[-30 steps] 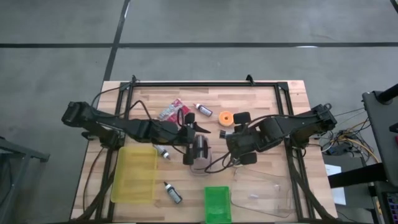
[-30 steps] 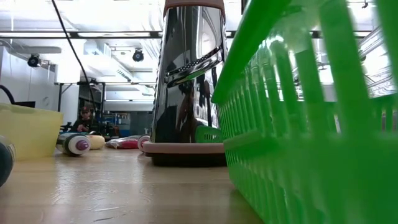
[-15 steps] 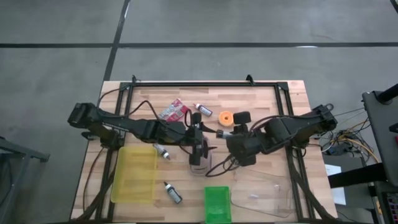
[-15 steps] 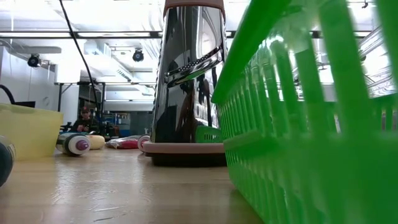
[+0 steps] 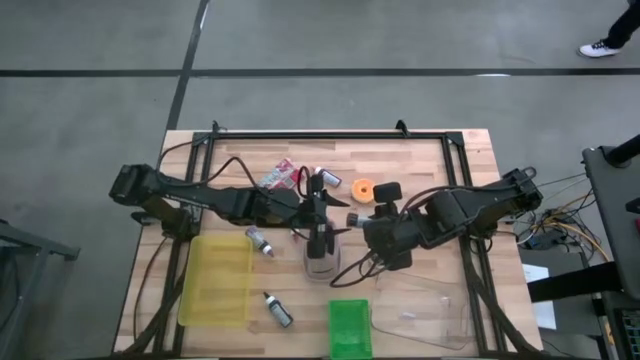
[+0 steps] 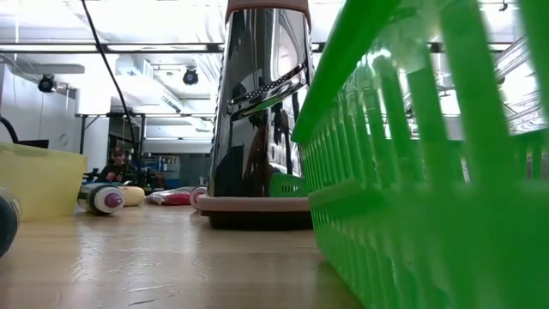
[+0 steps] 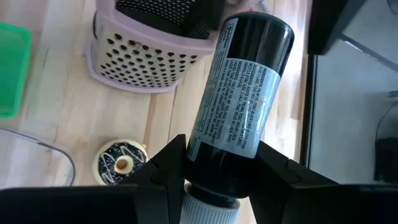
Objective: Pick & Place Food Item
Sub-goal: Put the top black food coloring bottle into the transparent bin
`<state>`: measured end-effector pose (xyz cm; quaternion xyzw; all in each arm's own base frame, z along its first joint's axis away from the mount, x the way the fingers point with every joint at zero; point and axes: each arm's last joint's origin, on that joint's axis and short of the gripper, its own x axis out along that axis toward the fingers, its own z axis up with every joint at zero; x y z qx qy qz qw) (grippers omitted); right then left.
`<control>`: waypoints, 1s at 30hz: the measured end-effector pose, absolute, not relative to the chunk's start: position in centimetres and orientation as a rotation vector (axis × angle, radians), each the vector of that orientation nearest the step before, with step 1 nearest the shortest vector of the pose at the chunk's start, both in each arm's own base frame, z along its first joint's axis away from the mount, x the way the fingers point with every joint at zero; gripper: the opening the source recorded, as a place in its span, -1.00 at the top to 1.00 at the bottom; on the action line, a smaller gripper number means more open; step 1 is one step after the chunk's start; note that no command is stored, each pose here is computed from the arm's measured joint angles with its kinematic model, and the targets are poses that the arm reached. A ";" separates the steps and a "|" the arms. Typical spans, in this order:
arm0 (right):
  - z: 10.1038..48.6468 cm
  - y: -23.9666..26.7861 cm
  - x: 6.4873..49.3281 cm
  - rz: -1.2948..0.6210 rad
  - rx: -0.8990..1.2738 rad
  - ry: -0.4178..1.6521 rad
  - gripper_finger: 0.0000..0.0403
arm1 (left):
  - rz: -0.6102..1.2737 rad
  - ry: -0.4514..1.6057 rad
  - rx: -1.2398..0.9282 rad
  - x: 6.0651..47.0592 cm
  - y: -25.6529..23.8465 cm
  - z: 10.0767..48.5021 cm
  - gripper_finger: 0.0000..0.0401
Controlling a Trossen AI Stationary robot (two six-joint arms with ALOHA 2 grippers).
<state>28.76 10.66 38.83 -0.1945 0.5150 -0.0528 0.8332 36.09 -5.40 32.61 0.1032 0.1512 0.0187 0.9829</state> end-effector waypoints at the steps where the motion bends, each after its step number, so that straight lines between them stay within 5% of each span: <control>1: 38.8 10.7 28.8 -0.112 -0.412 1.091 0.40 | 0.030 0.304 0.207 36.1 -5.4 32.6 -0.35; 24: 39.1 10.9 29.4 -0.084 -0.428 1.026 0.40 | -0.030 0.251 0.190 36.4 -5.7 32.8 -0.35; 30: 39.1 10.9 29.4 -0.084 -0.428 1.023 0.40 | -0.032 0.252 0.189 36.4 -5.7 32.8 -0.18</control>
